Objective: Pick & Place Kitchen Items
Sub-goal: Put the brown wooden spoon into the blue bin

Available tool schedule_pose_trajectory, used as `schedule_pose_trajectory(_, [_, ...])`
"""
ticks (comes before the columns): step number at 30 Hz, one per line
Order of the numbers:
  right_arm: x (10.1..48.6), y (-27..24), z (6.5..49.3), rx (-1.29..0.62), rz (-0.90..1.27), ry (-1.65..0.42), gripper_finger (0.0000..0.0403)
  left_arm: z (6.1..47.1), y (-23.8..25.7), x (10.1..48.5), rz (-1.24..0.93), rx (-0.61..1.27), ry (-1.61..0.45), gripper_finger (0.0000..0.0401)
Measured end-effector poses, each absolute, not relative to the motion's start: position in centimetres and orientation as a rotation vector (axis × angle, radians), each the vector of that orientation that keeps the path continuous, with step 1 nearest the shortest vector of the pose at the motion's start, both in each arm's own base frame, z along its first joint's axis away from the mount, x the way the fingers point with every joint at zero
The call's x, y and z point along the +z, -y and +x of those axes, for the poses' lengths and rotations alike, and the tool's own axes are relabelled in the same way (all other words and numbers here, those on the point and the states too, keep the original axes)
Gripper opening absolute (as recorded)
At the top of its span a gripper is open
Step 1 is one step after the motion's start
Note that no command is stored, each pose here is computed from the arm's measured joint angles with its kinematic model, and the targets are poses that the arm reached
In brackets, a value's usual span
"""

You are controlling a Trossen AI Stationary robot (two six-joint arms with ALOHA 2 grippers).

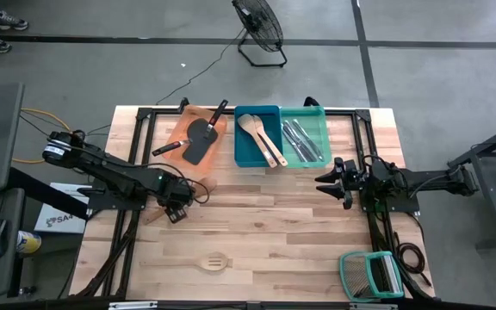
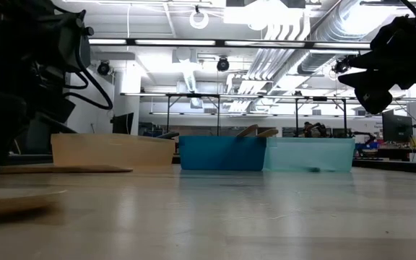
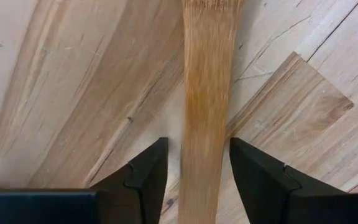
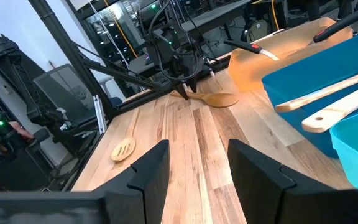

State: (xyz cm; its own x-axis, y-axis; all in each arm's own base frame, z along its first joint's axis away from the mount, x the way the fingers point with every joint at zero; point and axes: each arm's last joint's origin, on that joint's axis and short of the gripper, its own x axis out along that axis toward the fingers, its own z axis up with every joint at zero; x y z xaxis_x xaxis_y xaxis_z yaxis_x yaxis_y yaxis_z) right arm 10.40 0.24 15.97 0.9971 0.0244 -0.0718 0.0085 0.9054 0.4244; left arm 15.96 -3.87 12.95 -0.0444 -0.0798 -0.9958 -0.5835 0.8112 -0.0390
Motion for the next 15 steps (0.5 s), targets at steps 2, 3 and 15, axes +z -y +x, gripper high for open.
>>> schedule_pose_trajectory(2, [15.95,-0.24,10.40,0.008,0.438,-0.076,0.0156,16.04,3.90,13.03,-0.545,0.437,-1.581,0.0153])
schedule_pose_trajectory(3, [15.96,-0.23,10.40,0.008,0.438,-0.076,0.0156,16.04,3.91,13.03,-0.546,0.435,-1.582,0.0143])
schedule_pose_trajectory(15, [15.97,-0.24,10.40,0.008,0.439,-0.076,0.0156,16.01,3.92,13.10,-0.531,0.414,-1.590,0.0082])
